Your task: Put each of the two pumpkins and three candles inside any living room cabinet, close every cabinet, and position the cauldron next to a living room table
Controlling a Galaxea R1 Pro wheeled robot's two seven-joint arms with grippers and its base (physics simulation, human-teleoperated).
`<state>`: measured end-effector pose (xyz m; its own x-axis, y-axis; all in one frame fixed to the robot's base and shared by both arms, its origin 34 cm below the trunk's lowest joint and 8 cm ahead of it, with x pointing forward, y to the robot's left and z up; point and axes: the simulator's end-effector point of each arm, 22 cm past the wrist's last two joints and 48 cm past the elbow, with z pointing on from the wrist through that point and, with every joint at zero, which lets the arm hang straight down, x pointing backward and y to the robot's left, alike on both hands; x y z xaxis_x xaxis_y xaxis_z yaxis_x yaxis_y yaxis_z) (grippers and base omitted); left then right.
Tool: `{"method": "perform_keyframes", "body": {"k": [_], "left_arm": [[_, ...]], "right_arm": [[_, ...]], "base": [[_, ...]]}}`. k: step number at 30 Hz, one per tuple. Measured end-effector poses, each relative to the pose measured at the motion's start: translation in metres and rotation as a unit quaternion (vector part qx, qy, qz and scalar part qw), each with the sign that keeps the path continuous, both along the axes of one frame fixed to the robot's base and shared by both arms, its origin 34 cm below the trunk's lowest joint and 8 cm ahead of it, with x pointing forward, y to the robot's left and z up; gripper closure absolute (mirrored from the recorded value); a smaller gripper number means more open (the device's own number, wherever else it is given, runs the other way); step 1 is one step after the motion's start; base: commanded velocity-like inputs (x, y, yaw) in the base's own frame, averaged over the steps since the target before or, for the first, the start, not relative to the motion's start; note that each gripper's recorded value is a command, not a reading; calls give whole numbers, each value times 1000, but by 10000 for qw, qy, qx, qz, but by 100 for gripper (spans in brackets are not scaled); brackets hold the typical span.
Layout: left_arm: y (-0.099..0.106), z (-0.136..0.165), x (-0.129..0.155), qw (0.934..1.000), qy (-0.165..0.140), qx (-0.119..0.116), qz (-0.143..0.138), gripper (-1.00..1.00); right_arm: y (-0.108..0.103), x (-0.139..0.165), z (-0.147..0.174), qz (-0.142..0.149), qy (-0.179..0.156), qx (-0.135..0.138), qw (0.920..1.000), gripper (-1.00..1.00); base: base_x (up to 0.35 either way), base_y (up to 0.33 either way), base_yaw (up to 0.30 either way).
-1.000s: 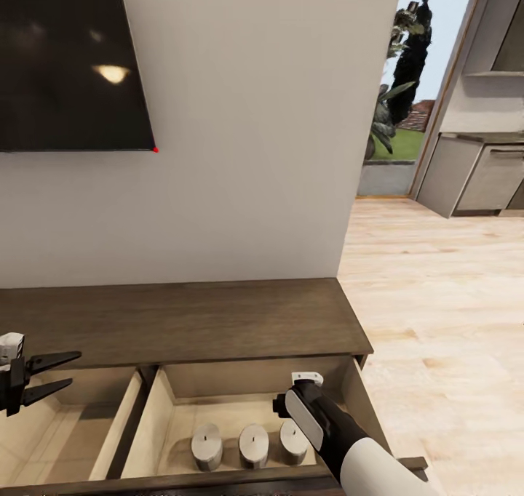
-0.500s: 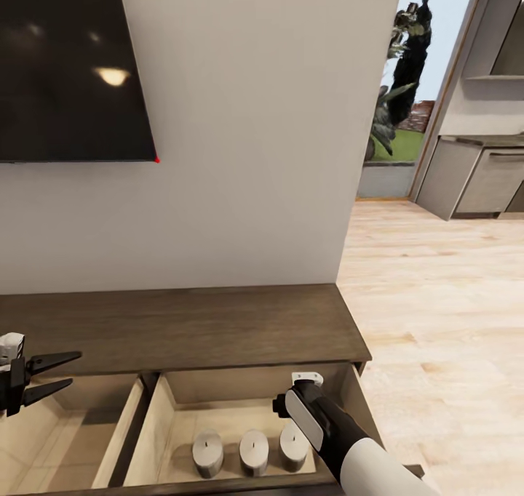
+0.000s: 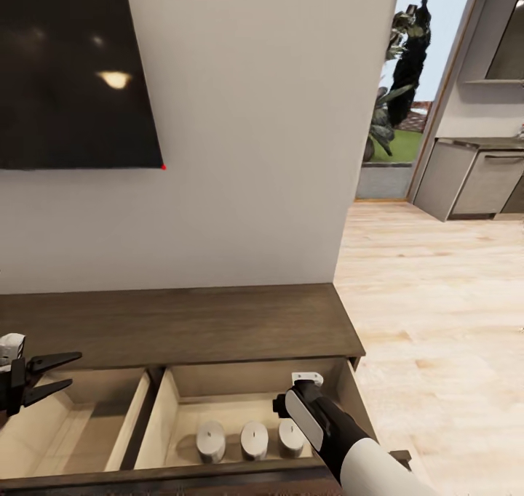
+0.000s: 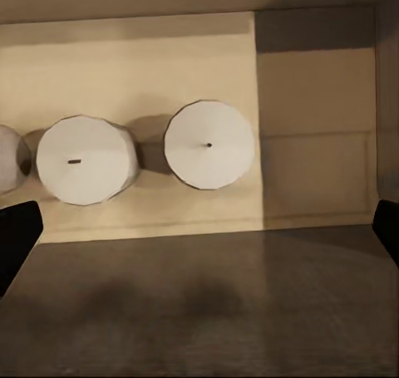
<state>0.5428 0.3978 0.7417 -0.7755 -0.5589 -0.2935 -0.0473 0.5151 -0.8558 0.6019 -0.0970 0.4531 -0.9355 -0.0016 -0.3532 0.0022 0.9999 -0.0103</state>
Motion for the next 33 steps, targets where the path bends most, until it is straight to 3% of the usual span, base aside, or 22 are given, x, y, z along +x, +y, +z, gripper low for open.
{"method": "perform_keyframes", "body": {"k": [4,11,33], "left_arm": [[0,8,1,10000,3,-1,-3,-100],[0,23,4,10000,4,-1,-4,-100],[-1,67,11,10000,11,-1,-5,-100]], "right_arm": [[0,4,9,-35,-58,14,10000,-100],[-1,22,31,-272,-477,105,9984,-100],[-1,30,75,-290,-509,107,9982,-100]], "base": [[-186,0,0],[-23,0,0],[-75,0,0]]}}
